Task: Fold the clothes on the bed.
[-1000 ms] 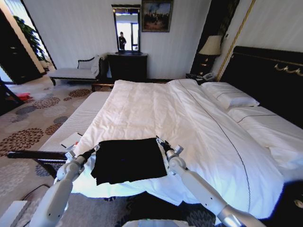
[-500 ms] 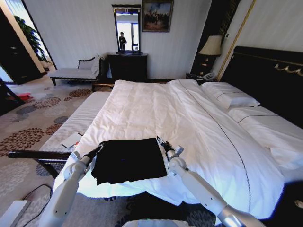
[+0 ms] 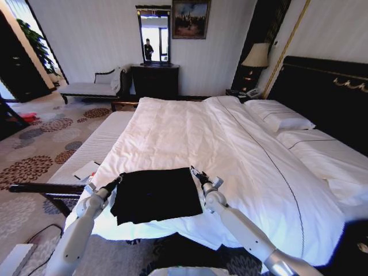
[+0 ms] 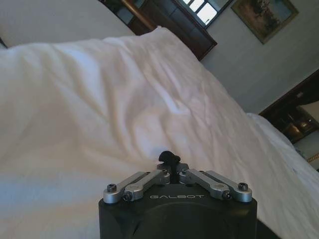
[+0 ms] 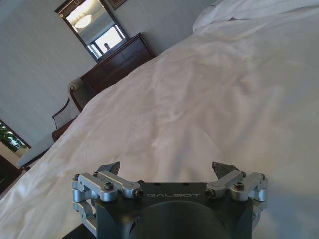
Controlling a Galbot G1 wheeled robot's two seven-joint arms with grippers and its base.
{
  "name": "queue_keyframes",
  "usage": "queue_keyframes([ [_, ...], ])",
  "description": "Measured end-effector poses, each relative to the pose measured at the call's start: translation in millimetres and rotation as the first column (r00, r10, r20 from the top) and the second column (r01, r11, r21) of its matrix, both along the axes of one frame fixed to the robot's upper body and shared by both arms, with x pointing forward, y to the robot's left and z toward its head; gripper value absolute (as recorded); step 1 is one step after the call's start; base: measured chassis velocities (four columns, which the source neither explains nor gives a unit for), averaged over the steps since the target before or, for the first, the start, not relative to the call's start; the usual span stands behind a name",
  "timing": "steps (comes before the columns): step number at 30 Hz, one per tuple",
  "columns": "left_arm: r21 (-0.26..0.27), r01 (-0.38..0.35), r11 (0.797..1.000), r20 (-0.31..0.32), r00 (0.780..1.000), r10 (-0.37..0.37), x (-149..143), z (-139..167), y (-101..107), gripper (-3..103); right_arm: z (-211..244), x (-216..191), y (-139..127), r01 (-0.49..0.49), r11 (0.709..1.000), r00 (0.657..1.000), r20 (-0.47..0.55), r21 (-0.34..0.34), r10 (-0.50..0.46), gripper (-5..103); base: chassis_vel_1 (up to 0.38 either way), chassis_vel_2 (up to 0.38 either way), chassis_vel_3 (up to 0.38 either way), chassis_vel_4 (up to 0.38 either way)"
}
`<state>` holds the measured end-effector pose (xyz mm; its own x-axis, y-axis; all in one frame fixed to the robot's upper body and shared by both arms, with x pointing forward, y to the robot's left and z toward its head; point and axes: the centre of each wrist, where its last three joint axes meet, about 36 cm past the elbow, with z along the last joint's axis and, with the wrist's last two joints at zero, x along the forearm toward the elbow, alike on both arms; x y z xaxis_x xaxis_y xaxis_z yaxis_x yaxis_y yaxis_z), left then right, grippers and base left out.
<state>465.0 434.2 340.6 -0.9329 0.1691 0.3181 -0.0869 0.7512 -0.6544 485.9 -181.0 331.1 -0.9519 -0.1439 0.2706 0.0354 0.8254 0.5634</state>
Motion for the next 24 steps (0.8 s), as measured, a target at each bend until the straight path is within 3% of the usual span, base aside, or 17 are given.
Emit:
queue_keyframes([
  [5, 0.002, -0.008, 1.000, 0.014, 1.000, 0.008, 5, 8, 4, 3, 3, 2, 3, -0.009, 1.000, 1.000, -0.005, 0.015, 0.009, 100, 0.000, 0.000, 0.000, 0.000],
  [7, 0.011, -0.013, 1.000, 0.024, 1.000, 0.012, 9, 15, 8, 3, 5, 6, 11, -0.060, 0.997, 0.998, -0.026, 0.055, 0.061, 100, 0.000, 0.000, 0.000, 0.000],
  [18, 0.020, -0.006, 1.000, 0.025, 1.000, 0.005, 10, 15, 2, 3, 3, 11, 34, -0.181, 0.976, 0.983, -0.013, 0.123, 0.183, 100, 0.000, 0.000, 0.000, 0.000],
  [24, 0.023, 0.000, 1.000, 0.029, 1.000, -0.001, 11, 17, 0, 3, -6, 9, 40, -0.209, 0.969, 0.977, -0.008, 0.128, 0.212, 100, 0.000, 0.000, 0.000, 0.000],
])
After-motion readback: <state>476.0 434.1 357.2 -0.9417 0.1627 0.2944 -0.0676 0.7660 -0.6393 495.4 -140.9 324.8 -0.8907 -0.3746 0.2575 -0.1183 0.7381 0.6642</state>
